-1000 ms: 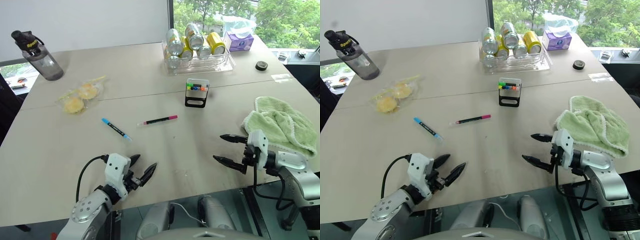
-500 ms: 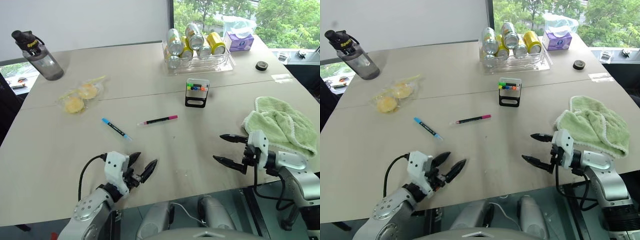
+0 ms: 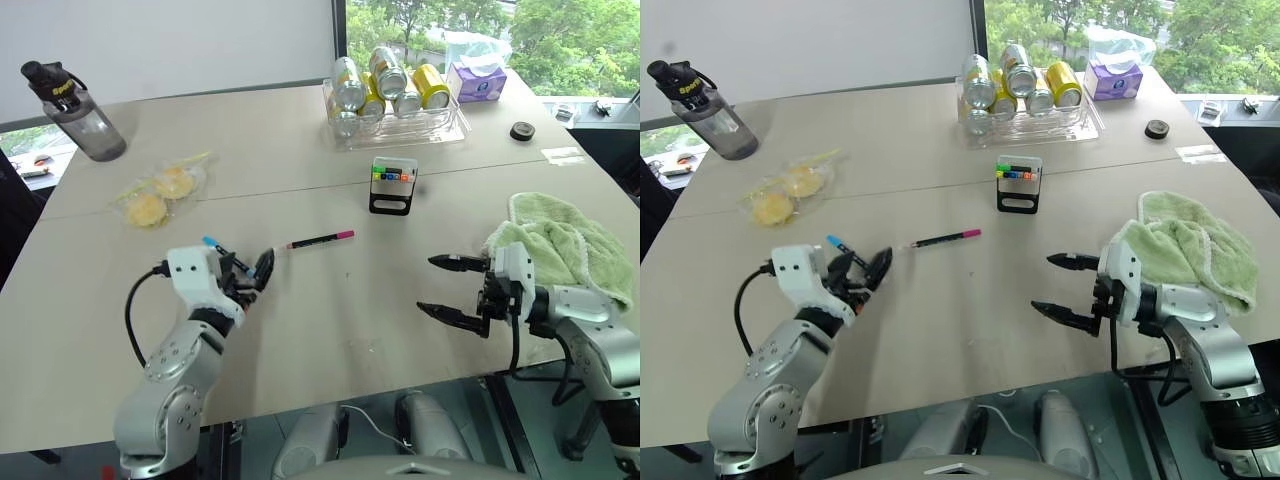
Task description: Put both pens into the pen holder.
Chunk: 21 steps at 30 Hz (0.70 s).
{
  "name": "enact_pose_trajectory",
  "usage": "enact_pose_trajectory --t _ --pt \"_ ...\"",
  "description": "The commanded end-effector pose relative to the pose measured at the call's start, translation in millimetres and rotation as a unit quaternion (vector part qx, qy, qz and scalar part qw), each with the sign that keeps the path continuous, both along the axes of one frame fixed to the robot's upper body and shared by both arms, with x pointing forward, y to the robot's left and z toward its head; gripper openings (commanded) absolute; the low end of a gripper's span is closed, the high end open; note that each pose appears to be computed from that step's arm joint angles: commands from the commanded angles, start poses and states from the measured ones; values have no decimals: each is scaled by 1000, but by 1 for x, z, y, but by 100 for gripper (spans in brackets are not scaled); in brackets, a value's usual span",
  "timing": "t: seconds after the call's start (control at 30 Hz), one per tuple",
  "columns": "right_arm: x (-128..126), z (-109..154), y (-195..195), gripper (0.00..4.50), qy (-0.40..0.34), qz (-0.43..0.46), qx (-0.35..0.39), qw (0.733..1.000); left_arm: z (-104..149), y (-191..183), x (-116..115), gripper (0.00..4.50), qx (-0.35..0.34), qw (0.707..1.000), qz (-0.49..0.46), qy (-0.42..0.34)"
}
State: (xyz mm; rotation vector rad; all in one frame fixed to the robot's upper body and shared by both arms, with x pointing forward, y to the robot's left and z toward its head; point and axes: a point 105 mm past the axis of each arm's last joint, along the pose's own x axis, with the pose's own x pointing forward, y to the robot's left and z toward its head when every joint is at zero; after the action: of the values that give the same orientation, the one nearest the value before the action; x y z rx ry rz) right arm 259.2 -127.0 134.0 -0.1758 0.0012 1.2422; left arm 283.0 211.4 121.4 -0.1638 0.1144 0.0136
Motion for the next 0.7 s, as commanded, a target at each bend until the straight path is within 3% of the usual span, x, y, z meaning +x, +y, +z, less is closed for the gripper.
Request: enact_pose_trajectory --t 0.03,0.2,0.4,0.57,0.7 --pt "-2 17 8 446 -28 22 5 999 -7 30 4 384 30 992 116 47" --pt "1 20 8 446 -34 20 8 999 -22 46 0 384 49 977 185 90" --pt "-2 10 10 446 -25 23 0 999 -22 42 22 384 80 974 191 91" --pt "0 10 7 446 -27 14 -1 1000 -30 39 21 384 82 973 185 109" --pt "1 11 9 446 -28 12 2 1000 -19 31 26 384 80 980 166 75"
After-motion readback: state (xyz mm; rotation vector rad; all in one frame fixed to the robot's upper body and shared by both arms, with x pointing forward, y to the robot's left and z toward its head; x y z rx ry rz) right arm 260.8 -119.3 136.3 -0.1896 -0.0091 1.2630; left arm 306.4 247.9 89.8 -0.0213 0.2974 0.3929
